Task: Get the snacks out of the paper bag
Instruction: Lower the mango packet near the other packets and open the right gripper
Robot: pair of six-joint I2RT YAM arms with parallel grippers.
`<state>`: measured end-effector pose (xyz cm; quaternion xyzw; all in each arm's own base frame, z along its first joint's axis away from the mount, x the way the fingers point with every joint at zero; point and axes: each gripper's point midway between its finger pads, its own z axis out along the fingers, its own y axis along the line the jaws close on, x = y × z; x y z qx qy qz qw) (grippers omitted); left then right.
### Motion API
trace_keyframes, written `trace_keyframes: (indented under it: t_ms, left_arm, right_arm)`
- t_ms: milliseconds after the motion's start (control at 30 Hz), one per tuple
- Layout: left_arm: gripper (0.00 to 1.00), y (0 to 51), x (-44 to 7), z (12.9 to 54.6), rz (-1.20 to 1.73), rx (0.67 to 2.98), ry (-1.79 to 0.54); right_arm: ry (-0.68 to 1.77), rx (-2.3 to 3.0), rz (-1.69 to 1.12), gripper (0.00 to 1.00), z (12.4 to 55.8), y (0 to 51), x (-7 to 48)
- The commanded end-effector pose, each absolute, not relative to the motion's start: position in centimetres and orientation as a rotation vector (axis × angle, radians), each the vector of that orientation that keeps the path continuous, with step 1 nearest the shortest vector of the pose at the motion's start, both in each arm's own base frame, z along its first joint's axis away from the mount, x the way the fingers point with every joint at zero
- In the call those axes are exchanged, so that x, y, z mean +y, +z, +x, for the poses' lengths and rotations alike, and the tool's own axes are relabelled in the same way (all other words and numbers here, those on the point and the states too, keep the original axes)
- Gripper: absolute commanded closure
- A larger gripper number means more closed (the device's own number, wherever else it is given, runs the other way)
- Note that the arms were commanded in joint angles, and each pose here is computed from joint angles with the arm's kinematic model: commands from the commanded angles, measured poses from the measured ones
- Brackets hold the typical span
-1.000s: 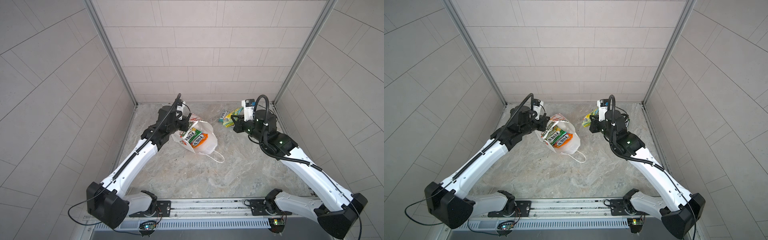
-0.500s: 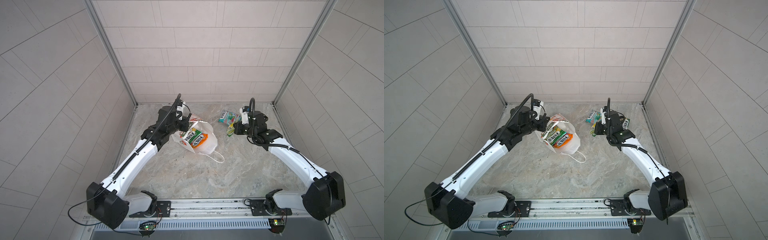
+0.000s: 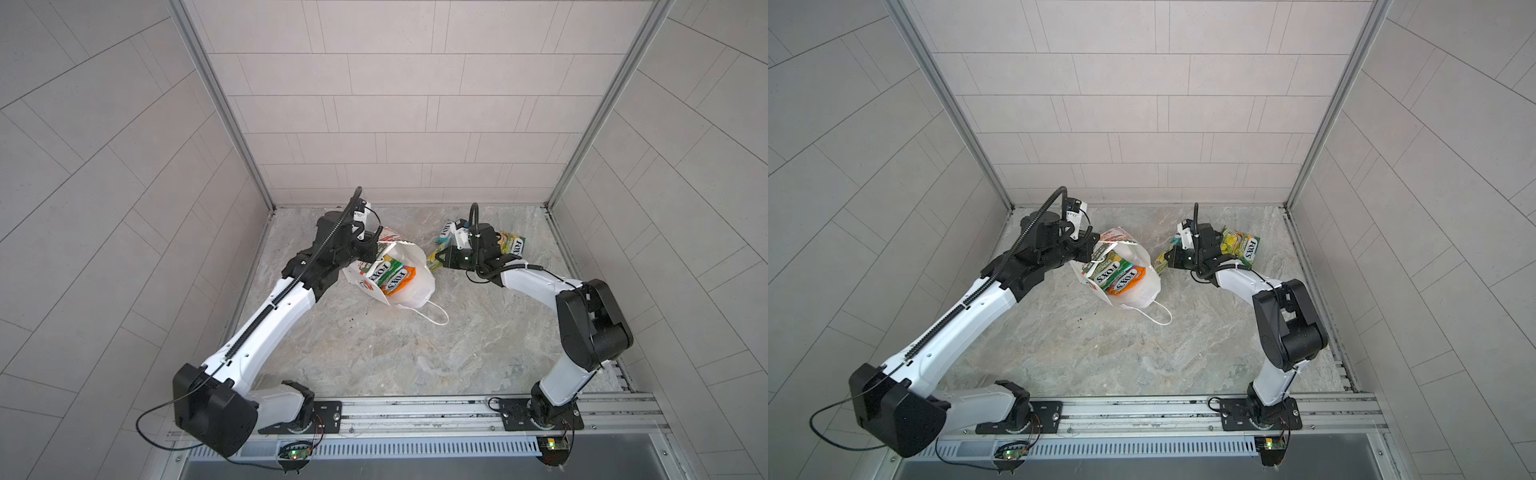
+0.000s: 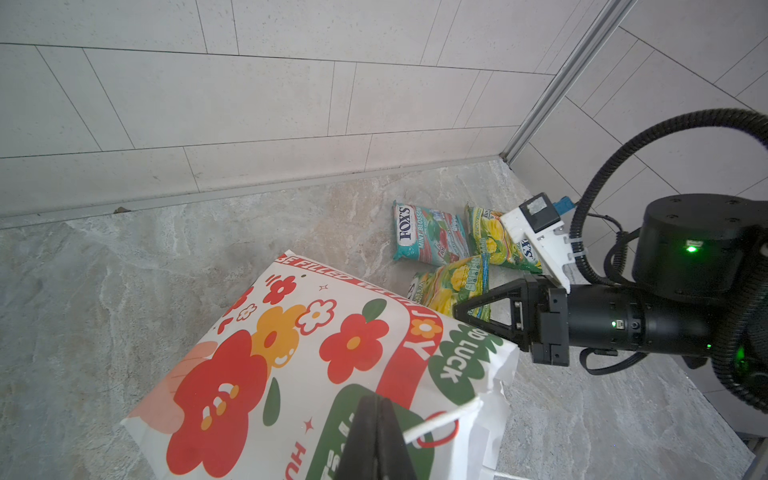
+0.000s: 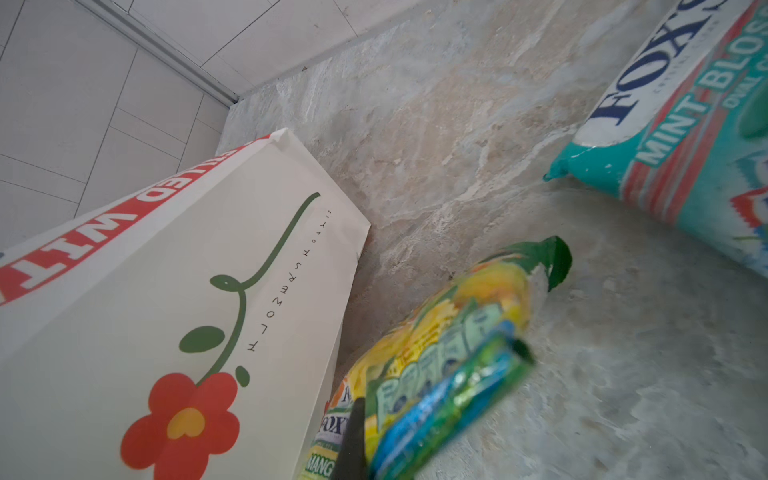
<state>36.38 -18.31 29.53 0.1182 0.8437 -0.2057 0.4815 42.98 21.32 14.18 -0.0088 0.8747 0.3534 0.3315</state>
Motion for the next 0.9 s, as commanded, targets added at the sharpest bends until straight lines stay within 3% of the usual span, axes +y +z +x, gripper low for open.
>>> trace_keyframes:
  t_ms: [0, 467, 867]
  left_arm:
    - [1.0, 30.1, -17.9, 36.4, 0.285, 2.039, -0.481]
    - [1.0, 30.0, -18.0, 36.4, 0.286, 2.043, -0.482]
    - [1.0, 29.9, -18.0, 36.4, 0.287, 2.045, -0.479]
  right_arm:
    - [1.03, 2.205, -0.031, 1.0, 43.6, 15.8, 21.6]
    - [0.886, 2.454, 0.043, 1.0, 40.7, 8.8, 14.1]
    - [0.714, 2.662, -0.085, 1.0, 40.8, 6.0, 12.6]
